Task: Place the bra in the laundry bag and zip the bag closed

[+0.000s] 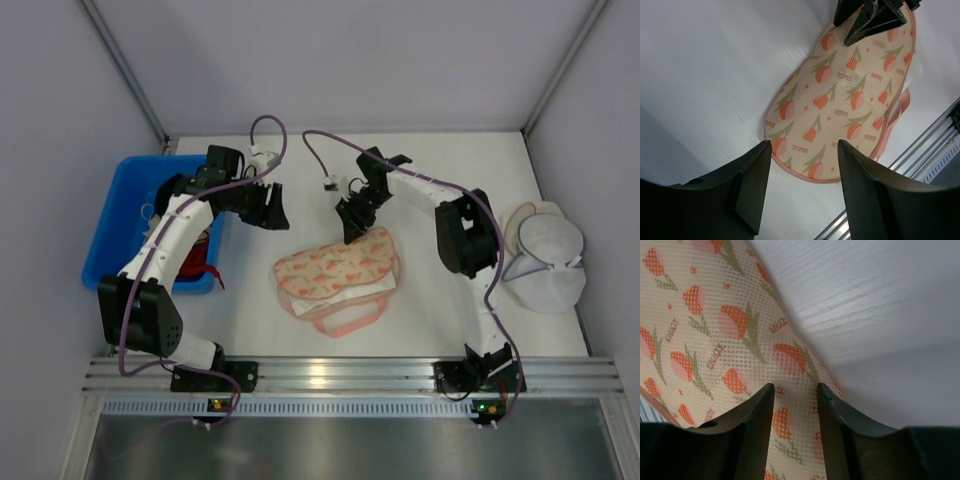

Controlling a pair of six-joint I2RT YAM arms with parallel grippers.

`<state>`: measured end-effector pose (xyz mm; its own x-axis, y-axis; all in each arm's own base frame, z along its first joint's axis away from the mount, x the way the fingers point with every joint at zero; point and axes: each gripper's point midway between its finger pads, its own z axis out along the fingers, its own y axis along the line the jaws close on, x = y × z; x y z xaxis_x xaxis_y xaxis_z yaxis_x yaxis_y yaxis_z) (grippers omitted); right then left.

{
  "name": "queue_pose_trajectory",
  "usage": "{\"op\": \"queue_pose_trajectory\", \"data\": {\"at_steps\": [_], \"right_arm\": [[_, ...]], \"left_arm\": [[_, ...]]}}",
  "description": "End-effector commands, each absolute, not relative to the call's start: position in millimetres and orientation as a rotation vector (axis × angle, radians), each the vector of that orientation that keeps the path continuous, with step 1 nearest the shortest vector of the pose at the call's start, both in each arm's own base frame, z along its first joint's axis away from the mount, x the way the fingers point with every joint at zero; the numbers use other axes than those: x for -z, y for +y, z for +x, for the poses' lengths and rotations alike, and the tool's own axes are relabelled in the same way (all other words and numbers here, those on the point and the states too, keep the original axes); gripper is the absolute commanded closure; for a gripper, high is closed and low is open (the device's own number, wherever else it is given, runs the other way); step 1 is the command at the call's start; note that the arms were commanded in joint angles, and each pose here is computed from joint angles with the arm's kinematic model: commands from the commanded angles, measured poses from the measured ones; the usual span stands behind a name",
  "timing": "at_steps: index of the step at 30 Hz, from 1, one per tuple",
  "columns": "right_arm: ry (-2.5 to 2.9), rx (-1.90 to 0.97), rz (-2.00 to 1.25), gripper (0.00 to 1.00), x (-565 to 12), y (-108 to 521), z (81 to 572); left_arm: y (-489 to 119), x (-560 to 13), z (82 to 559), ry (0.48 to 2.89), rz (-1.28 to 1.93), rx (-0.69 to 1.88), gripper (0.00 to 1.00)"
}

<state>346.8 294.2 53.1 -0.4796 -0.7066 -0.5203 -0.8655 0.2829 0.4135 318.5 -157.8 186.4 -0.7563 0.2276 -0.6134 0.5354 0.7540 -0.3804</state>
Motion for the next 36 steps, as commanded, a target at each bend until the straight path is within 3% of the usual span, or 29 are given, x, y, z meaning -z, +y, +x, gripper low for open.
{"op": "queue_pose_trajectory", "data": {"at_steps": [1, 5, 7, 9, 16, 21, 28, 30, 33, 36], "right_arm": [[2.255, -0.961, -1.528, 0.62, -59, 298, 349], [2.265, -0.955, -1.543, 0.81, -59, 289, 345], [2.269, -0.950, -1.531, 0.97, -61, 284, 347], [2.281, -0.953, -1.471, 1.00, -66, 277, 353], [2.385, -0.959, -1.056, 1.00, -81, 223, 394], [2.521, -0.929, -0.531, 1.00, -69, 158, 403], [2.543, -1.095, -0.242, 0.99, -75, 157, 346], [2.565, -1.199, -0.273, 0.79, -80, 180, 318], [2.576, -1.317, -0.360, 0.64, -93, 209, 290], [2.582, -1.351, -0.389, 0.62, -100, 216, 278]], "left_arm": [[-155, -199, 320, 2.359, 0.563, 0.725, 0.39], [-154, -199, 323, 2.365, 0.550, 0.725, 0.39], [-153, -198, 326, 2.371, 0.537, 0.722, 0.39], [-152, -196, 329, 2.383, 0.517, 0.722, 0.39], [-146, -189, 329, 2.418, 0.456, 0.728, 0.39], [-144, -173, 321, 2.464, 0.422, 0.743, 0.38], [-157, -146, 313, 2.536, 0.342, 0.887, 0.38], [-163, -138, 313, 2.554, 0.328, 0.942, 0.38], [-168, -125, 311, 2.589, 0.303, 0.998, 0.38], [-176, -125, 310, 2.586, 0.294, 1.076, 0.39]]}}
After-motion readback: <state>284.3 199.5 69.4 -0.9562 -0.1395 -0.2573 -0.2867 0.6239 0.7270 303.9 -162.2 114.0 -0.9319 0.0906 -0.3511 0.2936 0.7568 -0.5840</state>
